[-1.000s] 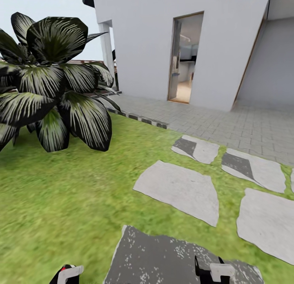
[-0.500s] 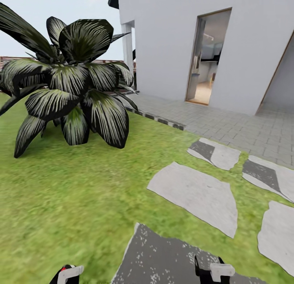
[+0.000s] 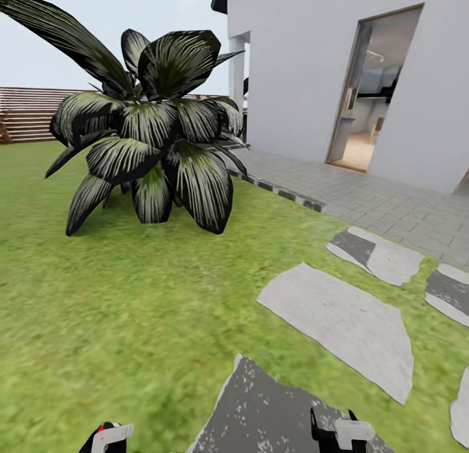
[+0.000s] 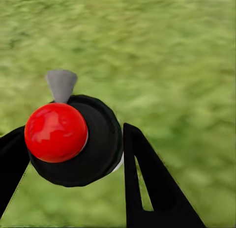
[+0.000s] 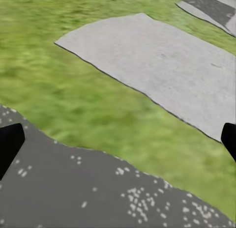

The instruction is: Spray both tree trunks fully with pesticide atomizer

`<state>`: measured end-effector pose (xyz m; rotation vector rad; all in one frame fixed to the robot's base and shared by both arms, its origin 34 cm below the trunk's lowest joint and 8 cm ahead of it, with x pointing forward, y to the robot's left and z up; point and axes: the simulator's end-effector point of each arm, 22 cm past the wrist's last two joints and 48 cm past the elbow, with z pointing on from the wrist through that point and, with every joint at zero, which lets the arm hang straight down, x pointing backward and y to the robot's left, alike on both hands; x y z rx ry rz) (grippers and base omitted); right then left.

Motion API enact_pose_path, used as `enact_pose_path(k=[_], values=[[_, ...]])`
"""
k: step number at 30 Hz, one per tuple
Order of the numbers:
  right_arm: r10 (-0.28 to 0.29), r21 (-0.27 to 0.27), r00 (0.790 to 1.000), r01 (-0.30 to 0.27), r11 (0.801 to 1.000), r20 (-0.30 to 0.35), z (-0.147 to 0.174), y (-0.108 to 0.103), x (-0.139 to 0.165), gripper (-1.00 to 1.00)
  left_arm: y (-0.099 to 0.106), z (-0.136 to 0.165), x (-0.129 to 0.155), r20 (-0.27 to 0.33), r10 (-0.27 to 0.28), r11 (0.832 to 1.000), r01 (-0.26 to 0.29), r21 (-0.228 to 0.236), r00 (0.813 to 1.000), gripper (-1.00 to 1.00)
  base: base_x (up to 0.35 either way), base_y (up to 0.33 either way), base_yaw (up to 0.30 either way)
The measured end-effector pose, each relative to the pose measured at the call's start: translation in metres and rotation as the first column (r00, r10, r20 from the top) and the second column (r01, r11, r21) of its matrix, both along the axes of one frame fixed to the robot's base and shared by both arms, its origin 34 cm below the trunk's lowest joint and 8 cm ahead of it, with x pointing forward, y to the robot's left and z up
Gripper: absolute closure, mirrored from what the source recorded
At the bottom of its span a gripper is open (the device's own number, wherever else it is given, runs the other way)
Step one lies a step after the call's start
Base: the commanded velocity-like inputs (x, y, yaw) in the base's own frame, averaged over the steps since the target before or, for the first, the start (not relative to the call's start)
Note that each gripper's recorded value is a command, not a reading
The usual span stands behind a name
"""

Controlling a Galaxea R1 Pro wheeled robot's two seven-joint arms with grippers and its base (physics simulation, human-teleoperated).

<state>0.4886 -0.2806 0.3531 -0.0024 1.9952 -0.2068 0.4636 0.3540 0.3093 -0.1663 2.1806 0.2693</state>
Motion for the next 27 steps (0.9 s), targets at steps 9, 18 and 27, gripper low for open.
enact_pose_path(k=[9,18,27], values=[[0.000,0.000,1.000,0.000,1.000,-0.001,-0.0001,0.0000,0.0000,-1.00,0.0007,0.0003,0.0001,0.001,0.001,1.000,-0.001,0.001,1.000,1.00,0.000,0.190,0.279],[0.000,0.000,1.000,0.000,1.000,0.000,0.0001,0.0000,0.0000,-1.00,0.0007,0.0003,0.0000,0.001,0.001,1.000,-0.001,0.001,1.000,1.00,0.000,0.305,0.279],[0.000,0.000,1.000,0.000,1.000,0.000,0.0000,-0.0001,0.0000,-1.00,0.0006,0.0003,0.0001,0.001,0.001,1.000,-0.001,0.001,1.000,1.00,0.000,0.305,0.279]])
